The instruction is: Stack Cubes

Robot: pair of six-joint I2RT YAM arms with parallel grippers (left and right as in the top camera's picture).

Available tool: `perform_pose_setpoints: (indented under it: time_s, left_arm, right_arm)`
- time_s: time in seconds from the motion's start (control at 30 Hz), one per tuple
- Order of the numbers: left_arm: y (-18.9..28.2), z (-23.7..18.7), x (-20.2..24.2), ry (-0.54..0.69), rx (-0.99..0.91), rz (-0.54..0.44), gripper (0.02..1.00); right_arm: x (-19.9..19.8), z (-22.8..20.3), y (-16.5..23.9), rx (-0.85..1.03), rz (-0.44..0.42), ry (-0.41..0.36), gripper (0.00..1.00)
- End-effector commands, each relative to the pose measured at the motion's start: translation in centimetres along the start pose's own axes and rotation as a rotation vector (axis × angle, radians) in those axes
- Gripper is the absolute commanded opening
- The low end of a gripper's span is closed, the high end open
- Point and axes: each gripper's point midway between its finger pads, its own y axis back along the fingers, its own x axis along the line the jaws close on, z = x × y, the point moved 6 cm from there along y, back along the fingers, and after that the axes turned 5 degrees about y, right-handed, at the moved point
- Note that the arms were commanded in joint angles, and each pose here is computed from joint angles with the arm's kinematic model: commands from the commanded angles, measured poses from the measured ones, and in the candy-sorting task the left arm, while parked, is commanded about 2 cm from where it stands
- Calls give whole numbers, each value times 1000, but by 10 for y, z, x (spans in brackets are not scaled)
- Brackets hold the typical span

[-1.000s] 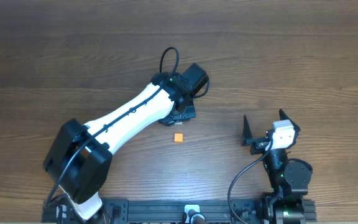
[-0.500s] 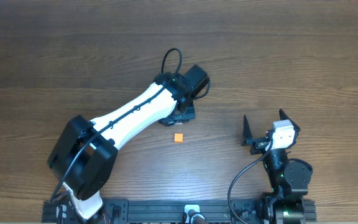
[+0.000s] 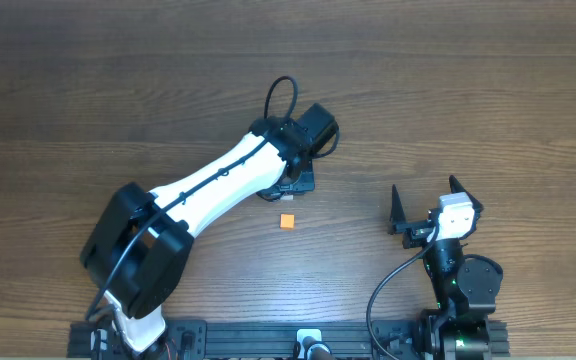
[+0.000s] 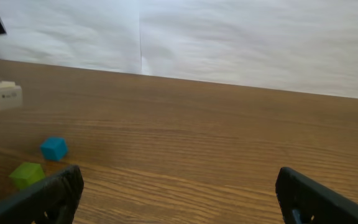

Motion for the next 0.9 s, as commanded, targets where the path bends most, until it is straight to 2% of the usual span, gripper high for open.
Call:
perform_pose_setpoints:
  time_s: [0.03, 0.9]
  left_arm:
    - [-10, 3, 2, -12, -3, 34, 42]
    - [-16, 5, -1, -12, -5, 33, 42]
  right_arm:
    - [0, -2, 0, 1, -3, 1, 991]
    - [0, -2, 0, 1, -3, 1, 991]
